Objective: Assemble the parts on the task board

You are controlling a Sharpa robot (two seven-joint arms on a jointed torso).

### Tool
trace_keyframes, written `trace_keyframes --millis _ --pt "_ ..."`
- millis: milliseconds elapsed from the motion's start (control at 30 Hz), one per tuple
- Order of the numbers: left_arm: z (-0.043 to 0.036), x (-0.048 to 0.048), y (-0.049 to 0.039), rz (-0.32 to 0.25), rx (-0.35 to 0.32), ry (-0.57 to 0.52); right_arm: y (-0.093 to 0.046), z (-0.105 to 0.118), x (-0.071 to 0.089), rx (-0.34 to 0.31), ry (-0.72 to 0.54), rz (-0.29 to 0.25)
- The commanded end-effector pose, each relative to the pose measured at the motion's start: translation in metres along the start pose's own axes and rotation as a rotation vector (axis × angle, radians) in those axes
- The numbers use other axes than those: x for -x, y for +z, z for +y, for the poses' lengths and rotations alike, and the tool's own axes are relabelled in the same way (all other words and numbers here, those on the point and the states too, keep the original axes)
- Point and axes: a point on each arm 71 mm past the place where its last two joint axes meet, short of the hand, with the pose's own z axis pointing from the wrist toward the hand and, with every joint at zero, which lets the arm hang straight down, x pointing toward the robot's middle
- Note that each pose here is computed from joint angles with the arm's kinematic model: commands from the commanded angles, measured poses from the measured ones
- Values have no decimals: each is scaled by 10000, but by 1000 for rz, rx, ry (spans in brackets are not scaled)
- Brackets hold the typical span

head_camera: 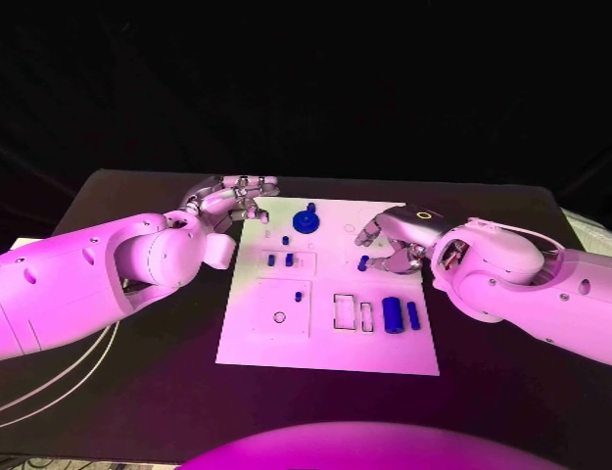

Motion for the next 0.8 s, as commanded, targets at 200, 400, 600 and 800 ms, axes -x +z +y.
trace_keyframes --millis 200,400,600,800 --pt "2 -27 2 22 -2 -9 49 6 -89 1 -60 77" --pt "3 -29 2 23 -2 -9 103 31 -132 5 -62 90" --pt "3 -27 1 23 -1 -9 130 26 -158 -2 -63 99" --pt "4 -28 0 24 0 -9 151 30 -173 -9 -72 93"
